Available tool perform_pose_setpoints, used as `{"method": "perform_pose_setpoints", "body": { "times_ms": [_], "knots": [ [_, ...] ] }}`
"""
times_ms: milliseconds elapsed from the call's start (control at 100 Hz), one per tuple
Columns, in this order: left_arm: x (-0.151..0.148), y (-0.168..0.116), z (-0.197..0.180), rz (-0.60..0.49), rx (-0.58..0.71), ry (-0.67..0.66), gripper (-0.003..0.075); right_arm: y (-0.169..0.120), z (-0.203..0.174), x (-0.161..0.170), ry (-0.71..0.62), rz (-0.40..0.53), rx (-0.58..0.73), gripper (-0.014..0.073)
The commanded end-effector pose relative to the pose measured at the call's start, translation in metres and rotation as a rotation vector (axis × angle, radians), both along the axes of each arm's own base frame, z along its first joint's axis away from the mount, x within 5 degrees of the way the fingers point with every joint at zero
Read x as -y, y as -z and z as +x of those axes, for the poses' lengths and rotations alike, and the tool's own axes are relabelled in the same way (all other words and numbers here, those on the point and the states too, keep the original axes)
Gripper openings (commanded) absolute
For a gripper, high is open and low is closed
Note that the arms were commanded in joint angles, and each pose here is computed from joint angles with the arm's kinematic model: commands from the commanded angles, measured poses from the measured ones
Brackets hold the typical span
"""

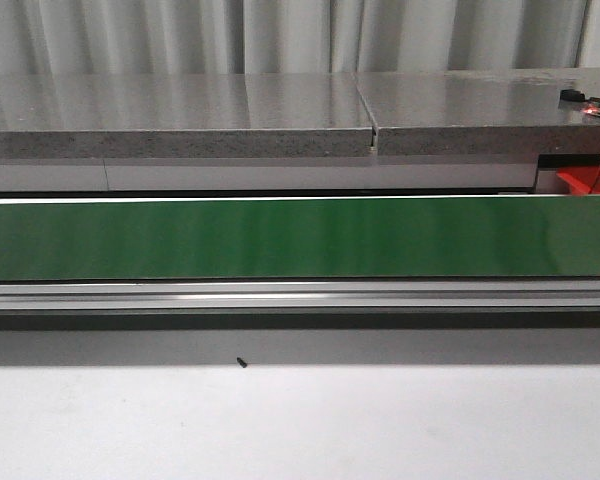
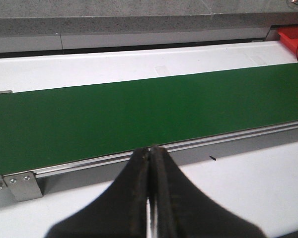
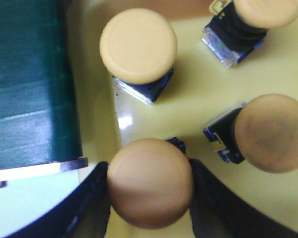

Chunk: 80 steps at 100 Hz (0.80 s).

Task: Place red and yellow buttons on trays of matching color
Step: 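Raise the right gripper away from the yellow tray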

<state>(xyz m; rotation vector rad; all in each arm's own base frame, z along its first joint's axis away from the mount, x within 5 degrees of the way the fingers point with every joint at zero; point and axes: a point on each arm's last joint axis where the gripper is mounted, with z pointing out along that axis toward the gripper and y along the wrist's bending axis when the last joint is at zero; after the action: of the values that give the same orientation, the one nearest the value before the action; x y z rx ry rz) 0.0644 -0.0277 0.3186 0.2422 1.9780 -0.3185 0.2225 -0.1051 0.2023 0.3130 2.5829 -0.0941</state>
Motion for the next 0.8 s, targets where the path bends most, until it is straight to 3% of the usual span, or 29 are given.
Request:
{"method": "perform_pose_setpoints", "body": {
  "times_ms": [0,250,510,790],
  "knots": [
    [0.0009,-0.0139,0.0018,-0.048,0.076,-0.005,-0.0019,-0.0110,0.0046,0.0040,0.033,-0.016,0.071,0.0152],
    [0.0009,-0.0139,0.0018,-0.048,0.076,-0.005,-0.0019,-0.0110,0.0047,0.0041,0.033,-0.017,0.072,0.0184],
    [0.0009,-0.0139,0.0018,-0.048,0.076,-0.005,-0.0019,-0.0112,0.0050,0.0040,0.039,-0.012,0.077,0.0464],
    [0.0009,-0.0139,0.0018,-0.048,0.076,-0.005,-0.0019,-0.0128,0.0055,0.0036,0.050,-0.002,0.089,0.0478]
  ]
}}
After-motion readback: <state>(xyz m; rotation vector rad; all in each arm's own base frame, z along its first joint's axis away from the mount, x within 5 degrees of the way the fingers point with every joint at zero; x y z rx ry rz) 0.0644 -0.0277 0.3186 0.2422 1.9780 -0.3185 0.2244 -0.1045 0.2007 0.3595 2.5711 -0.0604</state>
